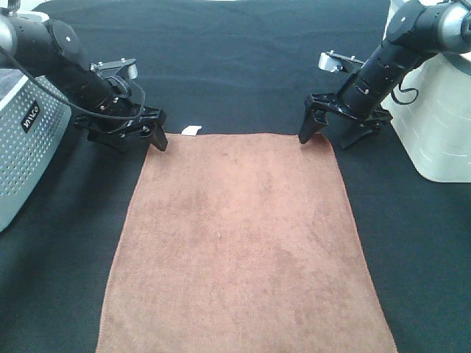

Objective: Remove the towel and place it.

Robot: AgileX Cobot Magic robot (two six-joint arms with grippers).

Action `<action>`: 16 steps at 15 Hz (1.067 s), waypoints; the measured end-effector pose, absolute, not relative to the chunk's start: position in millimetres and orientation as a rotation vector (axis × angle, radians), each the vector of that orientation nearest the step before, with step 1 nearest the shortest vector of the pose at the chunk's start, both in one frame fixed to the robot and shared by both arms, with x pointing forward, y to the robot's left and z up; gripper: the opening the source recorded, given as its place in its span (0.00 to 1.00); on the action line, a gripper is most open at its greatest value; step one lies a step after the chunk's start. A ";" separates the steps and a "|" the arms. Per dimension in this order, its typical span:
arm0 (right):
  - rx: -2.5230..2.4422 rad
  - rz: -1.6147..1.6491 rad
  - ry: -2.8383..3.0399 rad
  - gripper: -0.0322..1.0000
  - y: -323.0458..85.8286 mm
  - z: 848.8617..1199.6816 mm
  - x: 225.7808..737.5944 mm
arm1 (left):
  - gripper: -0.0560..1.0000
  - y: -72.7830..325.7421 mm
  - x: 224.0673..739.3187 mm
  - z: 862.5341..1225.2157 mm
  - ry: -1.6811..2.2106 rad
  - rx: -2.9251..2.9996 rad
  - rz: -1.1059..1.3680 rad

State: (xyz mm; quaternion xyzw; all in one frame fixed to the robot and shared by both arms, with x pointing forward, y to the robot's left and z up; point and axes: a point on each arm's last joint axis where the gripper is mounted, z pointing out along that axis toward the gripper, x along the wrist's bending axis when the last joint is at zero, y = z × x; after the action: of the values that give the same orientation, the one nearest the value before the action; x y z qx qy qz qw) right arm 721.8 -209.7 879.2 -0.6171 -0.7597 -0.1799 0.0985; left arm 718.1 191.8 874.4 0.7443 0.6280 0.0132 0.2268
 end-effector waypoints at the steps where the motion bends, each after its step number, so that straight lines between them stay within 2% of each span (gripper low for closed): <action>1: -1.826 -0.532 -2.248 0.88 -209.7 879.2 721.8 | 0.77 191.7 718.1 874.4 1.731 2.050 0.036; 4: -1.825 -0.531 -2.247 0.88 -209.7 879.2 721.7 | 0.77 190.9 718.1 874.7 1.736 2.035 0.025; 8: -1.801 -0.527 -2.281 0.86 -198.5 878.4 720.3 | 0.76 167.2 713.2 874.5 1.695 2.047 -0.001; 11: -1.749 -0.532 -2.385 0.78 -169.8 876.8 717.4 | 0.72 148.7 710.0 873.4 1.657 2.057 0.008; 12: -1.763 -0.506 -2.411 0.73 -168.1 875.9 717.1 | 0.66 147.3 710.2 872.2 1.655 2.054 0.013; 13: -1.784 -0.481 -2.420 0.63 -170.3 874.7 717.5 | 0.53 147.7 710.7 870.8 1.654 2.055 0.022; 14: -1.788 -0.467 -2.433 0.59 -171.5 874.3 717.6 | 0.48 148.0 710.8 869.7 1.653 2.061 0.026; 15: -1.793 -0.427 -2.471 0.49 -174.9 872.8 718.0 | 0.38 148.9 710.9 868.9 1.647 2.077 0.038; 16: -1.800 -0.416 -2.478 0.38 -175.8 872.6 718.2 | 0.22 149.4 711.1 868.8 1.643 2.084 0.047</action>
State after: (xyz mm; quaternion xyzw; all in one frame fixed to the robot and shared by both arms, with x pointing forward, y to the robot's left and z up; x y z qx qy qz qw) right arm 718.2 -175.8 872.6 -0.5821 -0.8015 -0.1346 0.0255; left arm 711.1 149.4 868.8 0.7620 0.6008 0.0172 0.2412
